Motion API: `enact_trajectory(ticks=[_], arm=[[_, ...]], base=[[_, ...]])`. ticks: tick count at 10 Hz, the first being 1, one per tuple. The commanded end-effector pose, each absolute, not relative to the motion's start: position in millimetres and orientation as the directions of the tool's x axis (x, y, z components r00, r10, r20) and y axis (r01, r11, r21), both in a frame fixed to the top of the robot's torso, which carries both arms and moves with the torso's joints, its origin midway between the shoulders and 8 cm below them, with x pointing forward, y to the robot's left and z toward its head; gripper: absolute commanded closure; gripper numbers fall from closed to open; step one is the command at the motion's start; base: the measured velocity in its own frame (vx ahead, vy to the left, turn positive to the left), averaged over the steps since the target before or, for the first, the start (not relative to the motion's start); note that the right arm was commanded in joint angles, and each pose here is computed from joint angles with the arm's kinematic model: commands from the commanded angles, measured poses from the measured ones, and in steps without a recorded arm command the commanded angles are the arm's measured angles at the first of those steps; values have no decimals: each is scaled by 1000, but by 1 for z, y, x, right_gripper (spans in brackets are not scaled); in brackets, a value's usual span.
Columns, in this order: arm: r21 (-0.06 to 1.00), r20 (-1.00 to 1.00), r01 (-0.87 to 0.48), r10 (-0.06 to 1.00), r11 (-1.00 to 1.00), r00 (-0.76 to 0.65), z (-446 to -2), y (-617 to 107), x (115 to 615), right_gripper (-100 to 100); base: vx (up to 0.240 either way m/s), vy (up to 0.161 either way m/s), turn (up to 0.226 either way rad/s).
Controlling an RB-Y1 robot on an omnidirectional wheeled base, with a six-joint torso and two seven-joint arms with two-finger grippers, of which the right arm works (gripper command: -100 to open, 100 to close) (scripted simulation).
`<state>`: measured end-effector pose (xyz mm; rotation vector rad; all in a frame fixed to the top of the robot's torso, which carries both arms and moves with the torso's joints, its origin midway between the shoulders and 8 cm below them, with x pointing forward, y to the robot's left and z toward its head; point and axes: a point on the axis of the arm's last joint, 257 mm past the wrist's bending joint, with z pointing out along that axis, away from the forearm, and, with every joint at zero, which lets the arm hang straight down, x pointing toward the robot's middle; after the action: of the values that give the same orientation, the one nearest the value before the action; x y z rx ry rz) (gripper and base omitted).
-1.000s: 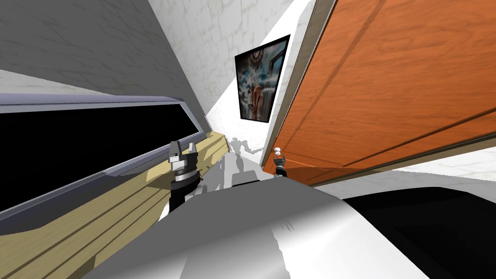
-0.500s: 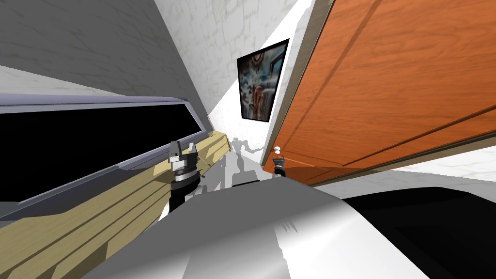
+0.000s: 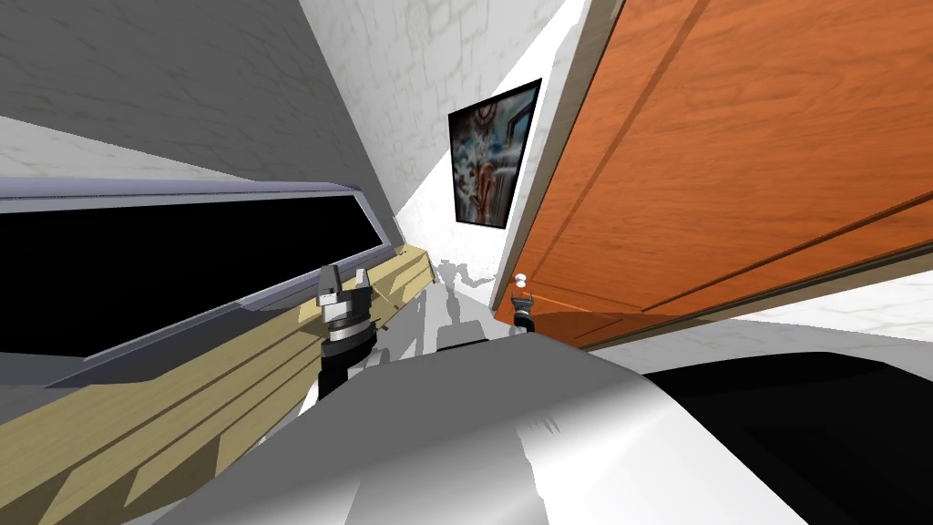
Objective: Pull the door open
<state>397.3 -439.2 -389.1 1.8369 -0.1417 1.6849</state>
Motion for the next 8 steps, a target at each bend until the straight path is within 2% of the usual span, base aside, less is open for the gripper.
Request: enact_trajectory(ticks=[1,8], arm=[[325,945,-492,288,-808,152,-389,-437,397,-100],[48,999,-537,42,-842,23,-391,-423,402,-100]], base=[[-57,-9,20],[-66,-4,37]])
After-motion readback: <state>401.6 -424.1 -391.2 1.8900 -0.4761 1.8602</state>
